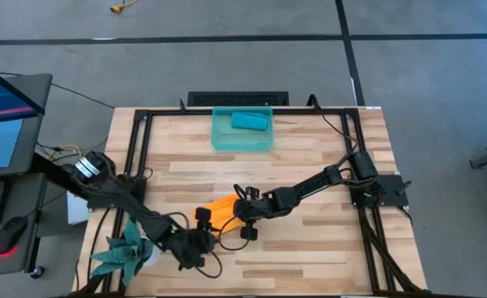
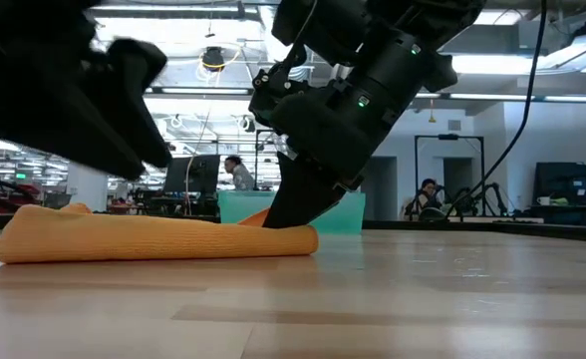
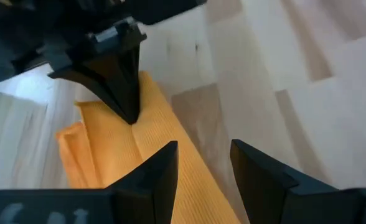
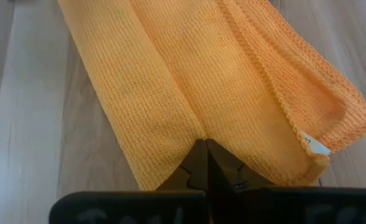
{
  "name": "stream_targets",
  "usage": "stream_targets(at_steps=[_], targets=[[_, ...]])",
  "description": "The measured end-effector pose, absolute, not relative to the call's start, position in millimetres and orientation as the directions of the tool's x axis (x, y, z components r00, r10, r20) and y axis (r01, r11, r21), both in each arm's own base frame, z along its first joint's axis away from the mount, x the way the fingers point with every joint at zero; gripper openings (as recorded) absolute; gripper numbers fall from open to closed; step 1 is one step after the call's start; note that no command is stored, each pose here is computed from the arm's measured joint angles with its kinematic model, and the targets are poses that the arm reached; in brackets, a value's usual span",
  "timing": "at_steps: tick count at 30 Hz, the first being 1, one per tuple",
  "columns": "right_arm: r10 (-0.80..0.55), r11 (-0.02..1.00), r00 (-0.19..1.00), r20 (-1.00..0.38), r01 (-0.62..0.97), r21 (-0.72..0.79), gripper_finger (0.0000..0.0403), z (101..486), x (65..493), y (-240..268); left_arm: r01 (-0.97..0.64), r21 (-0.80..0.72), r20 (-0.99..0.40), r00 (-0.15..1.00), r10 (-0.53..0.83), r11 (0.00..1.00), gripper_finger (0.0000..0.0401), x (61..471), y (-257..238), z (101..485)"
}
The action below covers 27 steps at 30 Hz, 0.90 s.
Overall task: Roll microfiber towels into tight, uniform cylinder then place into a basket
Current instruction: Roll the yellow microfiber cloth
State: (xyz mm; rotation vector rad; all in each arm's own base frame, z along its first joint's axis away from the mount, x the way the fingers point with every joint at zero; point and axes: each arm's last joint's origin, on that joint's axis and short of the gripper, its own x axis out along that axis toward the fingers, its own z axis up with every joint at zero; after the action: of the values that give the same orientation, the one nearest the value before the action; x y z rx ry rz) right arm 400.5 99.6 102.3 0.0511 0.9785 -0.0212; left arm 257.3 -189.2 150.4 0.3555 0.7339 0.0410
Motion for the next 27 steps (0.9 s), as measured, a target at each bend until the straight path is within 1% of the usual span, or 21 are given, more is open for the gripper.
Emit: stream_targets(at_steps=[7,13,15,17,20,24,27], targets=[[0.008,0.999,0.557,-0.830,0.040,0.036,0.0015,102,400,99,0.009,0.350,-0.667,0.704,0.243,0.937,0.0142,273,-174,128],[0.008,0.999,0.558,-0.830,0.040,0.037,0.0015,102,400,99,-0.011,0.324,-0.664,0.709,0.236,0.946,0.0137,276,-172,129],[0.008,0.999,0.557,-0.830,0.040,0.036,0.0014,102,400,99,-0.015,0.307,-0.670,0.706,0.228,0.952,0.0124,276,-172,128],[0.008,0.999,0.558,-0.830,0.040,0.037,0.0015,102,400,99,-0.023,0.302,-0.671,0.705,0.229,0.953,0.0102,275,-172,128],[0.008,0.999,0.558,-0.830,0.040,0.036,0.0017,102,400,99,-0.031,0.303,-0.674,0.699,0.237,0.953,0.0061,274,-170,126],[0.008,0.999,0.558,-0.830,0.040,0.037,0.0018,102,400,99,-0.095,0.269,-0.690,0.675,0.261,0.958,0.0010,270,-160,117],[0.009,0.999,0.558,-0.830,0.039,0.037,0.0015,102,400,100,-0.123,0.258,-0.699,0.661,0.273,0.958,0.0006,266,-154,110]])
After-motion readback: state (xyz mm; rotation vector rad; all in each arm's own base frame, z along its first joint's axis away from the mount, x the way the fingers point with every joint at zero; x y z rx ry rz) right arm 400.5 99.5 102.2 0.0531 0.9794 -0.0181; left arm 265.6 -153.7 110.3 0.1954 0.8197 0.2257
